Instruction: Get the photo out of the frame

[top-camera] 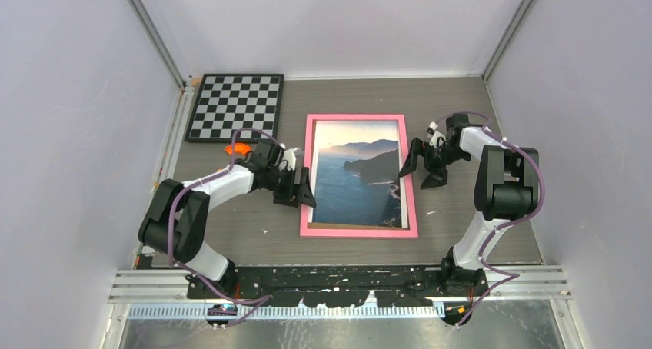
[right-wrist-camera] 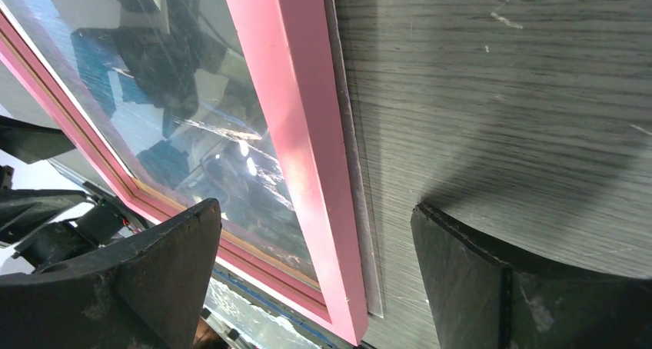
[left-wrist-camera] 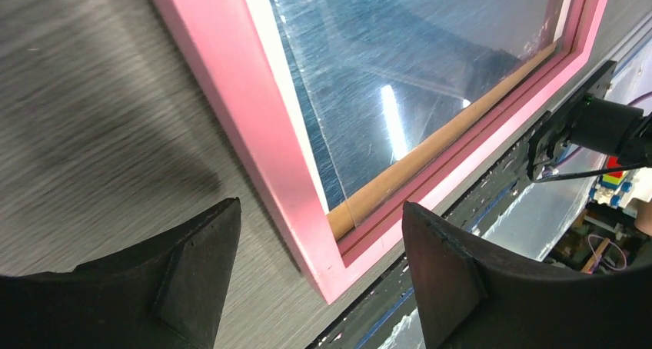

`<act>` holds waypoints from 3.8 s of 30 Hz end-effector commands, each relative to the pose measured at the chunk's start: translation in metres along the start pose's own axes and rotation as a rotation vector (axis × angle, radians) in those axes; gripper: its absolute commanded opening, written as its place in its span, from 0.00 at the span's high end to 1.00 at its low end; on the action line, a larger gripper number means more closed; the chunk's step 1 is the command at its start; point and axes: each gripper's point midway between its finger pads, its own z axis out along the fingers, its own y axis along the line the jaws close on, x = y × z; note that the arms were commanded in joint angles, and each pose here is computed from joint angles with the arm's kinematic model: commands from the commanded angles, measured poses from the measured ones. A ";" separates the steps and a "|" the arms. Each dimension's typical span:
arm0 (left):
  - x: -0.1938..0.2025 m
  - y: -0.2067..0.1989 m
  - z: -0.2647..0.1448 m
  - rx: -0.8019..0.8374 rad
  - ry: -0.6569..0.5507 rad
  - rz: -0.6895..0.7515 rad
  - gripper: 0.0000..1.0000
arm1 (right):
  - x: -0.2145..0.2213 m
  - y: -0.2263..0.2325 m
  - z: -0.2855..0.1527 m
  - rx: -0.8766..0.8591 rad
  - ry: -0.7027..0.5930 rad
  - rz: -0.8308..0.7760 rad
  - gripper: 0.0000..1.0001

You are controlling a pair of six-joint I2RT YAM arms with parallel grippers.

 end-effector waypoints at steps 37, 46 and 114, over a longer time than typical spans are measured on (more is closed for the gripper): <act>-0.056 -0.007 0.003 -0.320 -0.081 0.218 0.85 | -0.024 0.003 -0.002 0.317 -0.105 -0.324 0.61; -0.055 -0.028 0.018 -0.247 -0.044 0.225 0.93 | -0.046 0.003 -0.026 0.352 -0.167 -0.350 0.94; 0.001 -0.040 -0.006 0.054 -0.042 -0.147 0.33 | 0.056 0.108 0.040 -0.083 0.132 -0.632 0.30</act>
